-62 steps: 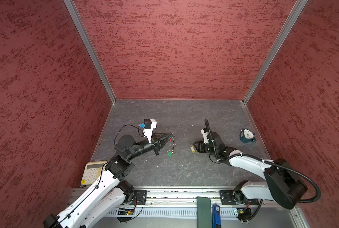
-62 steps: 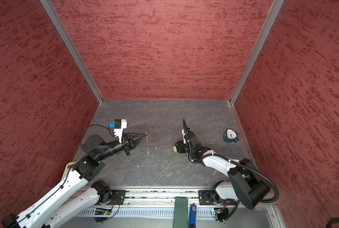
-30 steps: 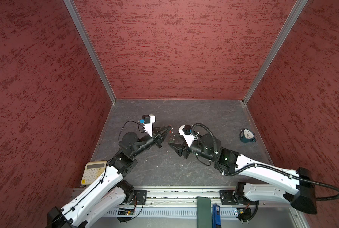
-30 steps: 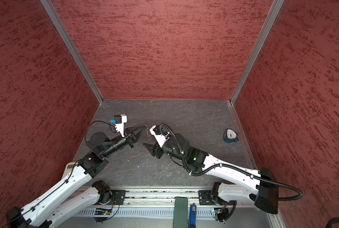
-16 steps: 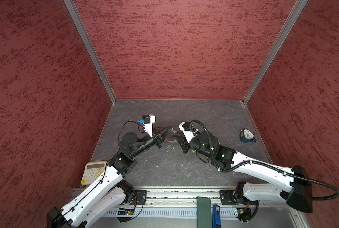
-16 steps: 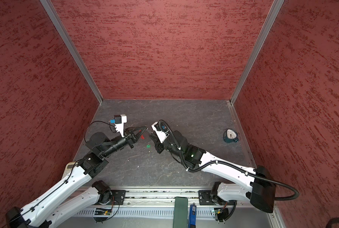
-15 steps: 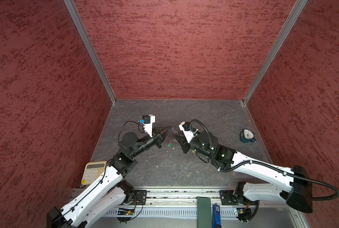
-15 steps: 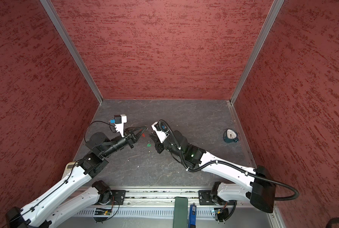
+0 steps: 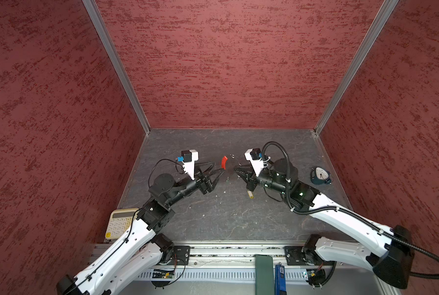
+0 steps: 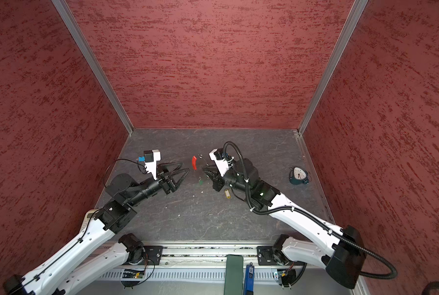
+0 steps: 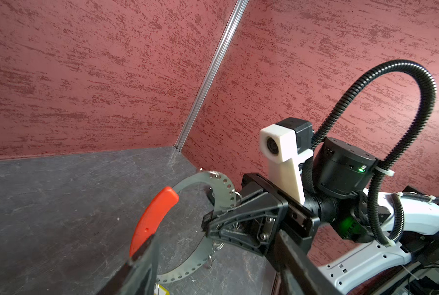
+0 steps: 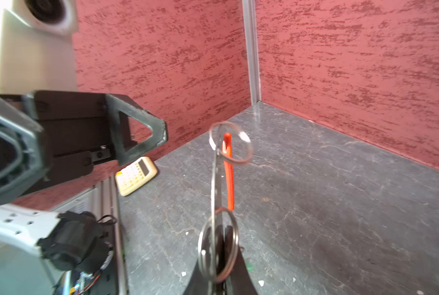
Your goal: Remove the keys from the keyring
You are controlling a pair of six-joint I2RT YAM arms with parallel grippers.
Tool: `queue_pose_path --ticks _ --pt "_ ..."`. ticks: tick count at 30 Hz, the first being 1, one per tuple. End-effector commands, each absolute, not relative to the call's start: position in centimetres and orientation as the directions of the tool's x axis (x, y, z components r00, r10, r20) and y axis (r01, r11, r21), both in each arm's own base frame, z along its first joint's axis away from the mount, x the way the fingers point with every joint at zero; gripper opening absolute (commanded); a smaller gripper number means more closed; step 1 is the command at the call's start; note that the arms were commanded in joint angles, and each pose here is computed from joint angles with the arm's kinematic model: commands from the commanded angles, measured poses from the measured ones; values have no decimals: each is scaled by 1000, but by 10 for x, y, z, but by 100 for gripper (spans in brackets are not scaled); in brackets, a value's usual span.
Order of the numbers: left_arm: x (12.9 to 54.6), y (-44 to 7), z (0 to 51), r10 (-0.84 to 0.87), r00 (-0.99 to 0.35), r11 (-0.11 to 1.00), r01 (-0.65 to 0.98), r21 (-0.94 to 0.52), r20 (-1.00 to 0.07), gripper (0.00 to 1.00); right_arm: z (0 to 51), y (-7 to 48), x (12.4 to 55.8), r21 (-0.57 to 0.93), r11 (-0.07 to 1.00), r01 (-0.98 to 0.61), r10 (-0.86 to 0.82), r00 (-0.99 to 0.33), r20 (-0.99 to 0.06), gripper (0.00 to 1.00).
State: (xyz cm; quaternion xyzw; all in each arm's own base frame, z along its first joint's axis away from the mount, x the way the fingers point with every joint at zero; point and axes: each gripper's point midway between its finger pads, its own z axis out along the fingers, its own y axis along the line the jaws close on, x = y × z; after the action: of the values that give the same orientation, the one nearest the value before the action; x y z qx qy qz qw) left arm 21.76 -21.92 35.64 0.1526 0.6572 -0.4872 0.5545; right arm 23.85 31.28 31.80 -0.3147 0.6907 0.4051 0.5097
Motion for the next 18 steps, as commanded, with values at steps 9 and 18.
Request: queue_pose_path --ticks 9,18 --pt "181 -233 350 -260 -361 306 849 -430 -896 67 353 305 168 320 6 -947 -11 -320 -947 0" --pt "171 -248 351 -204 -412 188 874 -448 -888 39 356 309 171 353 -37 -935 -6 -353 -935 0"
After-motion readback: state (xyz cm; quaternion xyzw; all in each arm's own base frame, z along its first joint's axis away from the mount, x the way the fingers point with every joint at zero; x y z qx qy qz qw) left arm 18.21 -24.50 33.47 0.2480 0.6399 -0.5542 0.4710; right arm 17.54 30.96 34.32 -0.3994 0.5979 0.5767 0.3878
